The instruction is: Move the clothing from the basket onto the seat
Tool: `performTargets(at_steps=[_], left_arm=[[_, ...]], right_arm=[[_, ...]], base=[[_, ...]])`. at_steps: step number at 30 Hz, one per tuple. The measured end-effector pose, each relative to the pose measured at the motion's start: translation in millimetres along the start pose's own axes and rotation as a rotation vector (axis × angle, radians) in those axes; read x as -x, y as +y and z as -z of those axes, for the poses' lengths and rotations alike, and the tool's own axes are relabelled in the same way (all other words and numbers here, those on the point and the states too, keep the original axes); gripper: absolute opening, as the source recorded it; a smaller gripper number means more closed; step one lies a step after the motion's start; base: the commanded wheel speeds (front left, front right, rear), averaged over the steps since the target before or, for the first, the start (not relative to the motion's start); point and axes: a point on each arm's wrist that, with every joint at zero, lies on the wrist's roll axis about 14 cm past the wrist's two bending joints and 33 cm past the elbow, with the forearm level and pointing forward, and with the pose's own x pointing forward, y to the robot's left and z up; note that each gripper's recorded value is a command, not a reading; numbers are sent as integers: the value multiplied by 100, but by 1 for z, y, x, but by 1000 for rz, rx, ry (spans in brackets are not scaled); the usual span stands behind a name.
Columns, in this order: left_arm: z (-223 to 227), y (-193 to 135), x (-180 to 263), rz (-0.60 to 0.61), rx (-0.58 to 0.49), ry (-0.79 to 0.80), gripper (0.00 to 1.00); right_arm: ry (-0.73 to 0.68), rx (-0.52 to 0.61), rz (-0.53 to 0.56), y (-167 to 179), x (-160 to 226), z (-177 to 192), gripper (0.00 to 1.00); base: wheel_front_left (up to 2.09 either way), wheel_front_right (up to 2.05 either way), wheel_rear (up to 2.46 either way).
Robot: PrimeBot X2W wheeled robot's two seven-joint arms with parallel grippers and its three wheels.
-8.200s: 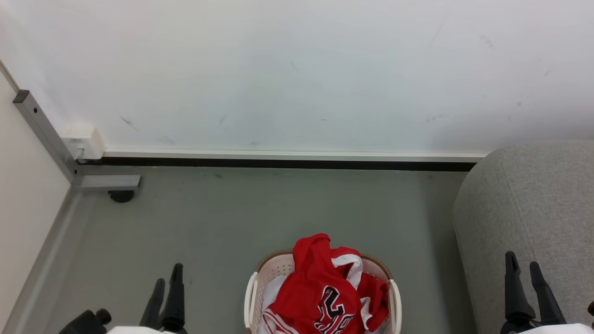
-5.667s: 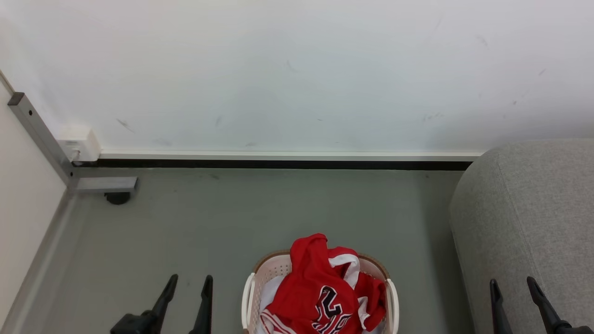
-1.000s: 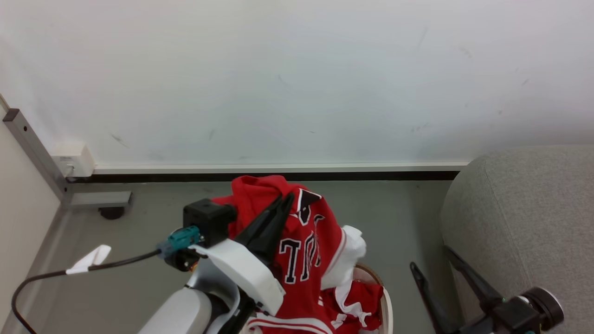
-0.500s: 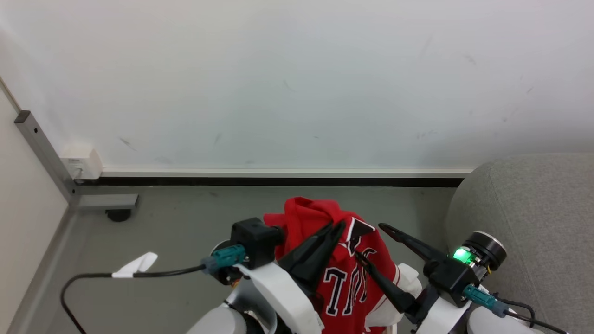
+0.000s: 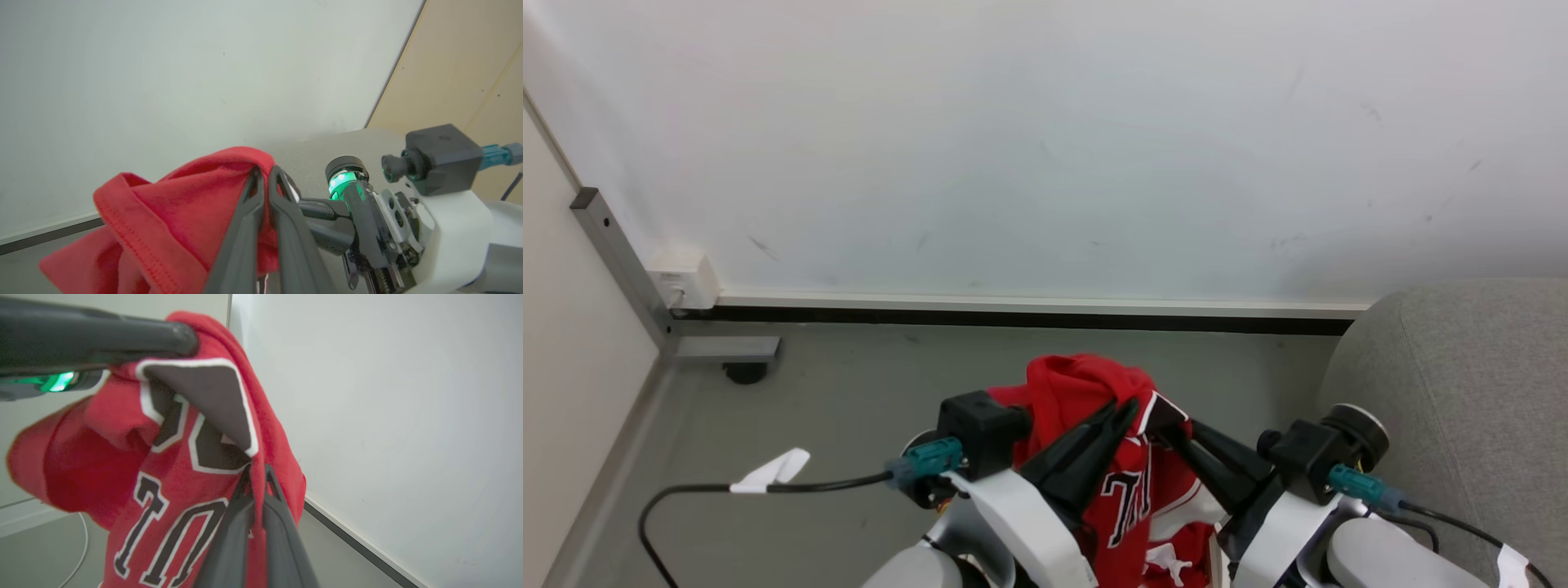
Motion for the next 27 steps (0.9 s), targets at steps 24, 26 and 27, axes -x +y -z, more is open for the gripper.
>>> performTargets(at_steps=[24,26,27], left_arm=[[42,-20,-27,103,-11,45,100],[49,-29,-32,140,-8,58,100],[53,-34,-34,157,-10,65,100]], right_arm=[[-85,-39,393,-96,82,-11,0],[-84,-46,442,-103,97,-8,0],[-81,-48,465,-105,104,-6,0]], base=[[0,0,0],[0,0,0],[0,0,0]])
